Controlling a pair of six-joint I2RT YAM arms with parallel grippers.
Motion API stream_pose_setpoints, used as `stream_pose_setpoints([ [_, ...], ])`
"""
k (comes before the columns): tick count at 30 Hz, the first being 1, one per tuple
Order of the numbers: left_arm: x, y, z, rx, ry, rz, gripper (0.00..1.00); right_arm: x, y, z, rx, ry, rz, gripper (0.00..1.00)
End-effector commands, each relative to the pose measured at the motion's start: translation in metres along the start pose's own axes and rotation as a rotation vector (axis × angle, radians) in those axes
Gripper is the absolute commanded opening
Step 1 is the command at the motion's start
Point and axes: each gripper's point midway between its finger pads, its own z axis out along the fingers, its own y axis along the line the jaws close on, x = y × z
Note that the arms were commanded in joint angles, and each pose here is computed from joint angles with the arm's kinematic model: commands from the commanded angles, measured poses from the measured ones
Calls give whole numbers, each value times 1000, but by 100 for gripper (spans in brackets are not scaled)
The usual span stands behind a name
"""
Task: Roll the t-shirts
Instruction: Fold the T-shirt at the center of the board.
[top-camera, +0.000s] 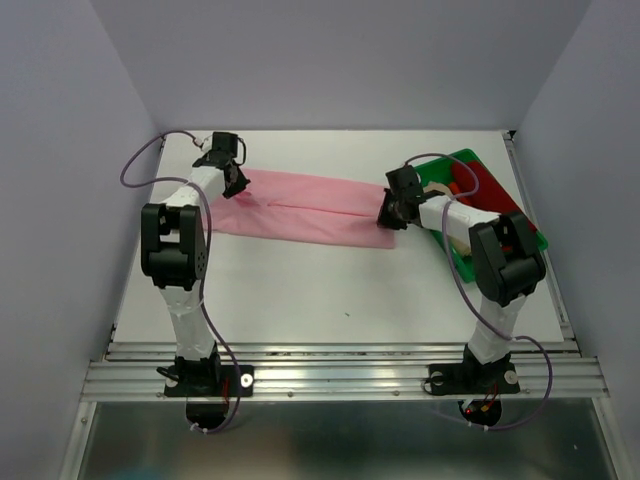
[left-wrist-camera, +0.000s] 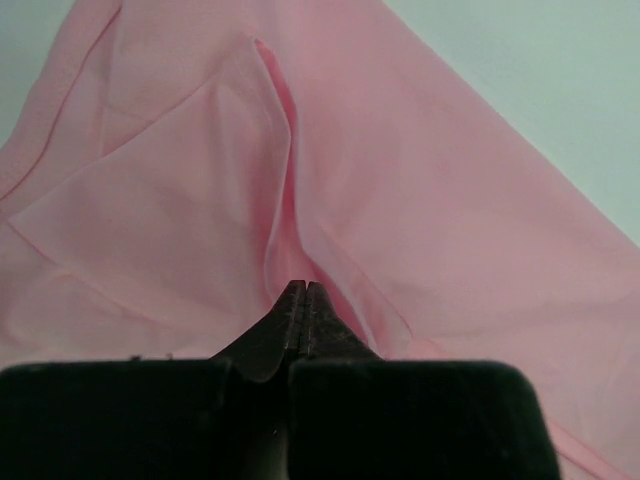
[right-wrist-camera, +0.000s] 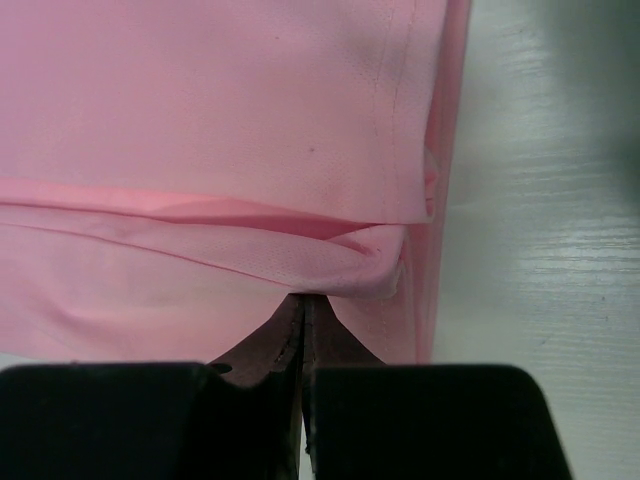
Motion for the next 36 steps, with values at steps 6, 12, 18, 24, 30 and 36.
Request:
stream_pose_setpoints([
  [6,-20,-42,6,95,-22,26,0,-30,6,-3,0,-75,-3,1],
  [12,-48,-64,-12,138,-97,37,0,-37,9,-17,-11,-102,-10,1],
  [18,-62,-36,-47,75,-172,6,0,-38,8,-29,-17,-118,-5,1],
  [24,-19,3,-51,-1,-95,11,0,-34,7,-33,-25,-113,-1,1],
  [30,8,21,-39,-45,-45,15,0,-34,11,-33,-44,-104,-11,1],
  [36,20,18,-14,-50,2,21,0,-31,9,-32,-40,-96,-11,1],
])
